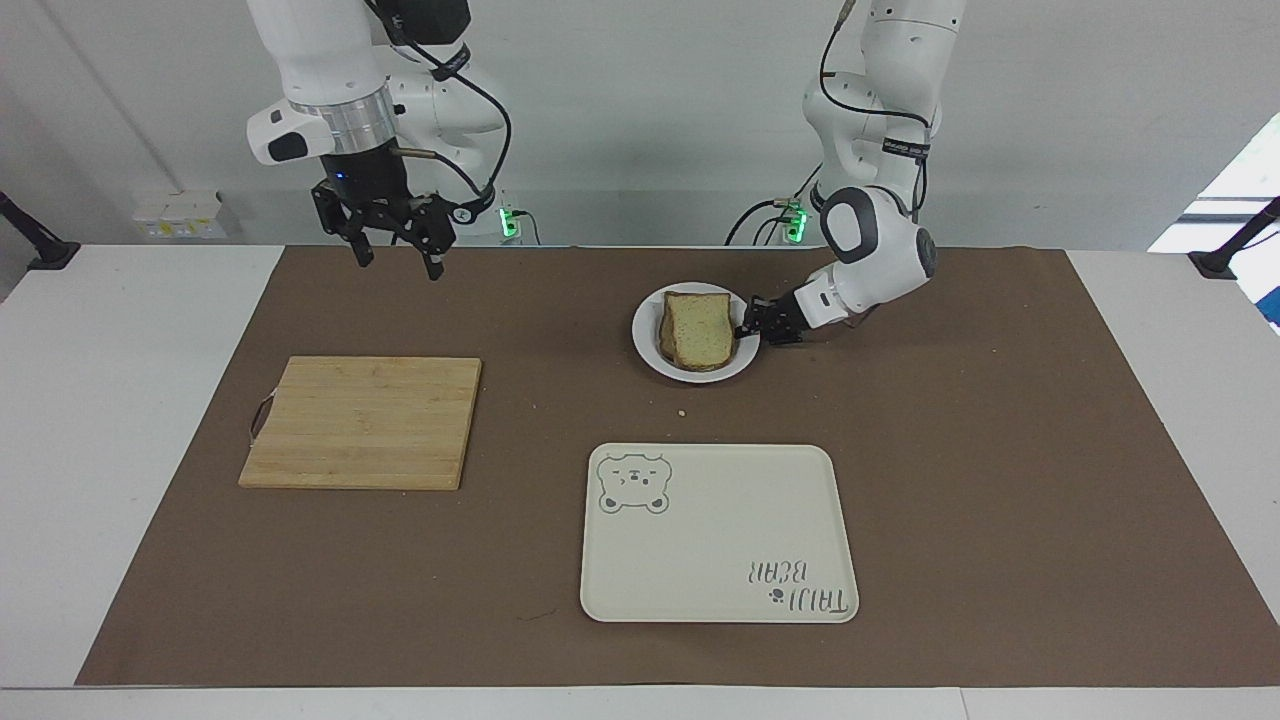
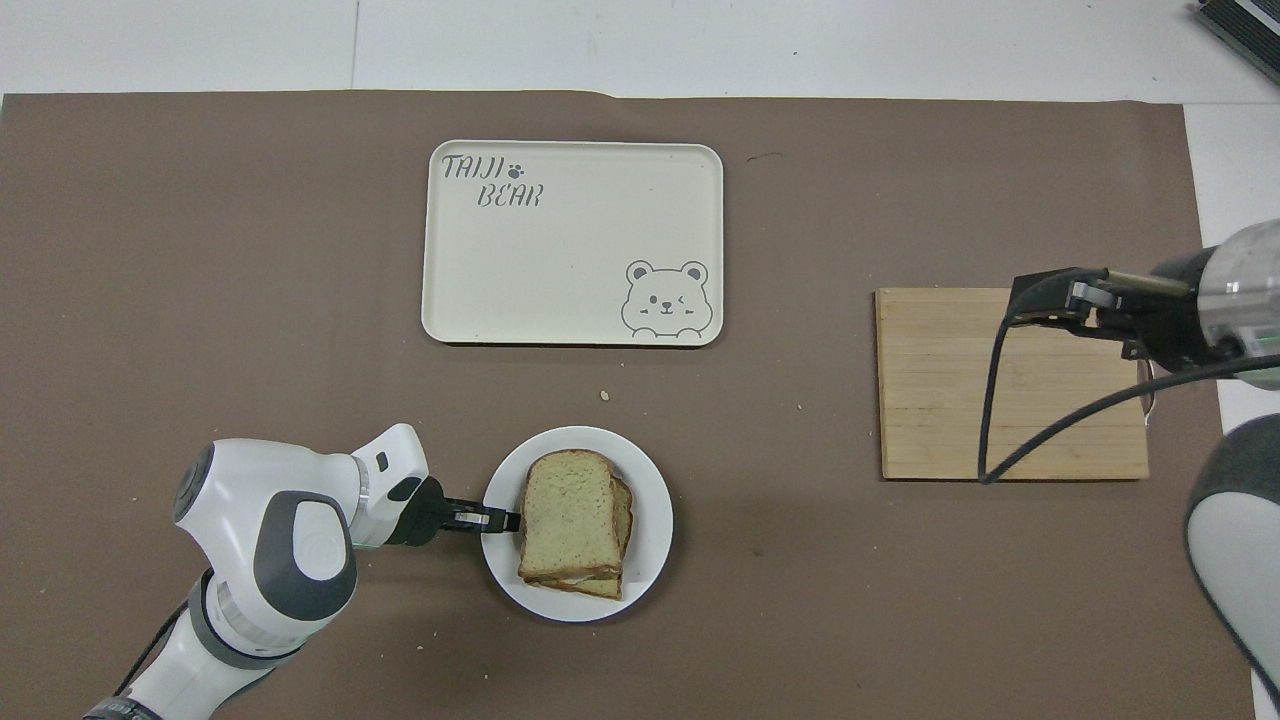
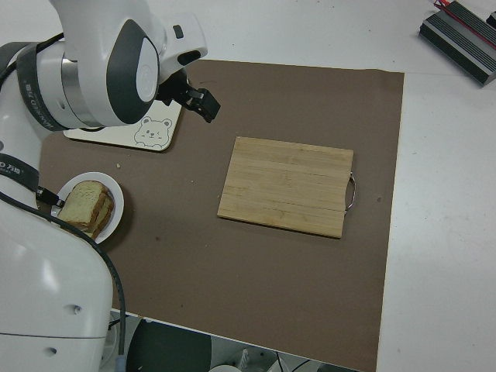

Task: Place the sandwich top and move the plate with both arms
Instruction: 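Grip the plate rim with the left gripper while the right gripper withdraws, then slide the plate with the left gripper onto the bear tray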

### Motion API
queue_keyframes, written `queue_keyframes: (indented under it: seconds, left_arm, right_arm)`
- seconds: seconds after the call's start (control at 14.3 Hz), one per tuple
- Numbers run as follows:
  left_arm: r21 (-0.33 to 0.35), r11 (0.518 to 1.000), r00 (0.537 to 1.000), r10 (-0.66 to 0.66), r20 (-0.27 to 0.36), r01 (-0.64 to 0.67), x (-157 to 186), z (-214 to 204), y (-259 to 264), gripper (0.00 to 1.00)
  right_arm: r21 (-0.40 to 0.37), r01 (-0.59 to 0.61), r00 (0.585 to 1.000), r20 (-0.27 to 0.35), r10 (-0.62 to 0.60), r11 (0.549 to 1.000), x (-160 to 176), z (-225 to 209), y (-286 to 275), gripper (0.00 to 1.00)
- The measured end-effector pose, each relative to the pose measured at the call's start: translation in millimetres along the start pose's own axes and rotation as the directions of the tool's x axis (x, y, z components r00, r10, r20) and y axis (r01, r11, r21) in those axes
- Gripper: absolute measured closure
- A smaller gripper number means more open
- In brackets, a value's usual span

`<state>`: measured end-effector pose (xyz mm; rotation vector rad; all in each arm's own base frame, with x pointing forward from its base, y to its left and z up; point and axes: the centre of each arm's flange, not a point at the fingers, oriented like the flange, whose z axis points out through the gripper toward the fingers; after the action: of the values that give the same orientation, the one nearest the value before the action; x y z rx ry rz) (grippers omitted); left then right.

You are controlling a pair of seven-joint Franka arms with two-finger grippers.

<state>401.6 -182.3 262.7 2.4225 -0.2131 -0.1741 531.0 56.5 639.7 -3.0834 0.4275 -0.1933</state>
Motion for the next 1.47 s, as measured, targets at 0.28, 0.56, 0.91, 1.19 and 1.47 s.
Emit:
queue_keyframes:
  seconds: [0.28, 0.56, 0.91, 1.19, 1.47]
  left_arm:
    - [-0.053, 0.998, 0.999, -0.04, 0.014, 0.041, 1.2, -7.4, -7.9, 0.91]
    - [-0.152, 0.986, 0.997, -0.067, 0.022, 0.07, 17.7, -40.2, -15.4, 0.91]
    - [-0.224, 0.972, 0.997, -0.08, -0.007, 0.076, 46.2, -74.4, -20.8, 0.91]
    - [-0.222, 0.975, 0.998, -0.039, -0.052, 0.026, 91.6, -89.2, -9.1, 0.91]
    - [-0.186, 0.982, 0.997, 0.008, -0.078, -0.022, 143.6, -106.9, 4.3, 0.91]
  right_arm:
    - [-0.008, 0.059, 0.998, 0.026, -0.059, 0.998, 5.3, -14.5, 56.8, 0.0]
    - [-0.035, 0.135, 0.99, 0.033, -0.134, 0.99, 9.6, -15.8, 83.0, 0.0]
    - [-0.04, 0.135, 0.99, 0.055, -0.133, 0.99, 8.3, -13.8, 88.2, 0.0]
    - [-0.037, 0.122, 0.991, 0.064, -0.119, 0.992, 9.3, -8.9, 87.0, 0.0]
    - [-0.039, 0.096, 0.993, 0.065, -0.094, 0.995, 9.2, -7.6, 86.2, 0.0]
